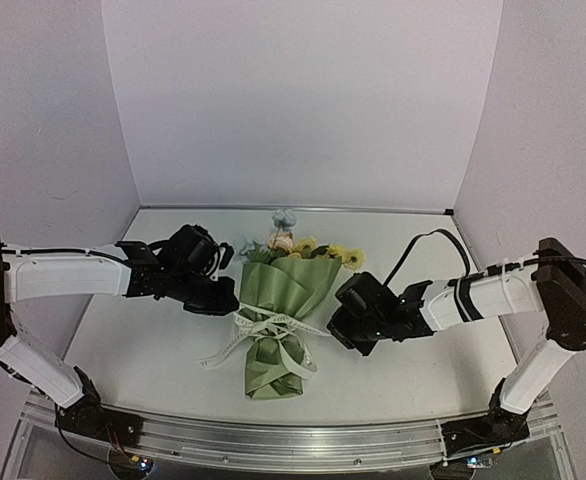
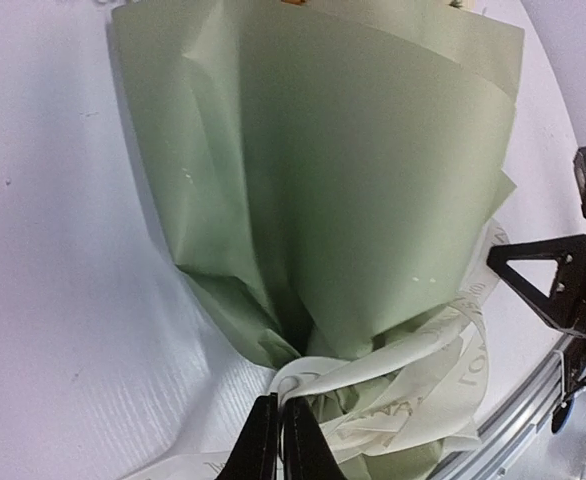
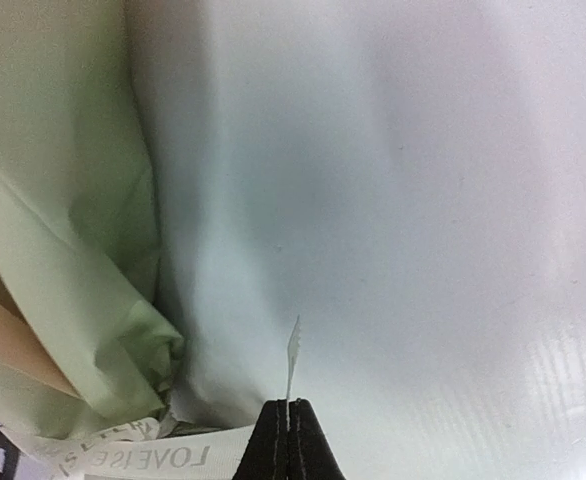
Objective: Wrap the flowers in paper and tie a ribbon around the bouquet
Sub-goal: Cross the half-tied ribbon over the folded bouquet.
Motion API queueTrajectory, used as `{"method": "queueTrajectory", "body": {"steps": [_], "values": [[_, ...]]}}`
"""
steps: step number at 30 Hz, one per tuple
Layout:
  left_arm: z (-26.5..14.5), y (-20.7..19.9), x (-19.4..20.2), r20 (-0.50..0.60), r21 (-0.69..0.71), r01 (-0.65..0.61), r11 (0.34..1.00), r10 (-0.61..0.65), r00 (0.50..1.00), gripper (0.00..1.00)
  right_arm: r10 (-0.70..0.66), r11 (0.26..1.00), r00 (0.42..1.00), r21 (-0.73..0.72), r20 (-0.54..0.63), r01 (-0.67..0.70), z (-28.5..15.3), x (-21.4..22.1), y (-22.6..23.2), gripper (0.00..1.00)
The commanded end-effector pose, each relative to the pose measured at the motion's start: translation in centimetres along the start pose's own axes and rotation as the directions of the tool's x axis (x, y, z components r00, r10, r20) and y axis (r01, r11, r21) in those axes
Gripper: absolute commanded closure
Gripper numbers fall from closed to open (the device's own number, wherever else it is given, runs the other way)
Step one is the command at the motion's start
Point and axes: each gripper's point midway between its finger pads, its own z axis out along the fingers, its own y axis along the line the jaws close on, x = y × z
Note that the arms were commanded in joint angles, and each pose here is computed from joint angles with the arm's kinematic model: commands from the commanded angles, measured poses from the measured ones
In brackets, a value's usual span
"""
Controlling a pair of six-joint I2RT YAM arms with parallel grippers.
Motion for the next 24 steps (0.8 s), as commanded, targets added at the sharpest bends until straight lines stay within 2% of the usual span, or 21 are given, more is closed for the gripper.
{"method": "queueTrajectory", "body": {"steps": [1, 10, 15, 21, 24], "values": [[0.3, 3.1, -1.1, 0.057, -0.125, 0.056, 0.991, -0.049, 0.997, 0.93, -0.097, 0.985, 0.994, 0.145, 0.057, 0.088, -1.1, -1.4, -3.7, 1.00], [1.9, 2.4, -0.7, 0.043, -0.066, 0.095, 0.993, -0.092, 0.995, 0.88, -0.135, 0.977, 0.989, 0.173, 0.056, 0.124, -1.5, -1.5, -4.8, 1.00], [0.0, -0.5, -0.7, 0.051, 0.070, 0.055, 0.996, -0.059, 0.997, 0.74, -0.145, 0.977, 0.988, 0.165, 0.050, 0.135, -1.4, -1.4, -4.1, 1.00], [0.3, -1.8, 0.7, 0.006, 0.066, 0.022, 0.998, -0.023, 1.000, 0.64, -0.151, 0.979, 0.987, 0.148, 0.048, 0.142, -1.3, -1.5, -3.1, 1.00], [1.0, -2.3, 1.0, -0.008, 0.045, 0.018, 0.999, -0.017, 1.000, 0.61, -0.153, 0.980, 0.987, 0.139, 0.046, 0.146, -1.3, -1.4, -2.5, 1.00]]}}
